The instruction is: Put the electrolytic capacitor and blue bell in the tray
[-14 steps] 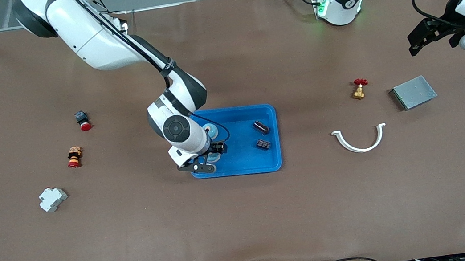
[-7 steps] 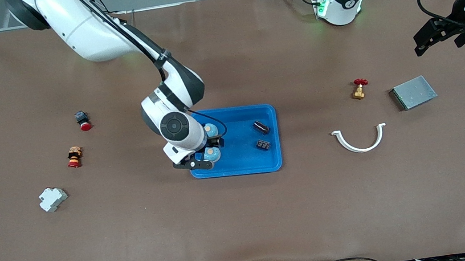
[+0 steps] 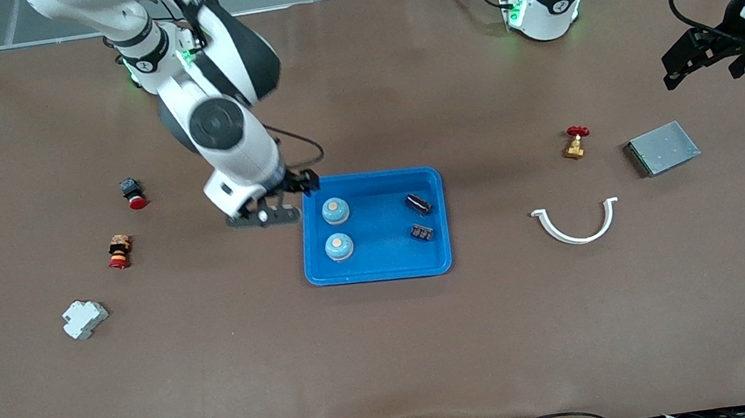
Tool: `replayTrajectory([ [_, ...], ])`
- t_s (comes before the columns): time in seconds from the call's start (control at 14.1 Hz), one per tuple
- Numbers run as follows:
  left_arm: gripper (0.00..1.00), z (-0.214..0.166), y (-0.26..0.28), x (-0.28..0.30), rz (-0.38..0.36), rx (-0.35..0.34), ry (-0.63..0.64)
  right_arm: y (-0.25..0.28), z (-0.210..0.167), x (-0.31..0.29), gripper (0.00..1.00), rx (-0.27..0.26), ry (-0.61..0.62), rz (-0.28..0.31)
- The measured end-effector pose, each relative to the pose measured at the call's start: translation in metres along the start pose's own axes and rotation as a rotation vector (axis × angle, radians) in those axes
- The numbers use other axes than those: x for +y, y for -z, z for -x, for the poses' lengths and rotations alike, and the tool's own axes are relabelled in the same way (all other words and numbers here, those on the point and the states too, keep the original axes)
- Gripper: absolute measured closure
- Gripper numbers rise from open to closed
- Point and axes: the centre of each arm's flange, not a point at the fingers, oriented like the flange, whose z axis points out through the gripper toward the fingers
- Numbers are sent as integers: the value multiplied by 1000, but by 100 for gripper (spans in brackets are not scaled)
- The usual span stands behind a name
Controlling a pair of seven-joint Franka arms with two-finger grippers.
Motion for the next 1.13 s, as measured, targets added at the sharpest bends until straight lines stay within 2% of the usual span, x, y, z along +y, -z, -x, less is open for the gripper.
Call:
replayTrajectory([
  [0.21, 0, 0, 0, 0, 0, 0, 0, 52, 37, 44, 0, -27, 22, 23],
  [0.42, 0, -1, -2, 0, 0, -4, -1, 89, 48, 83, 0, -36, 42, 32],
  [0.71, 0, -2, -3, 0, 1, -5, -2, 123, 38, 134, 0, -35, 25, 0],
  [1.13, 0, -6, 7, -1, 4, 17, -5, 172, 5, 219, 0, 26, -34, -51],
])
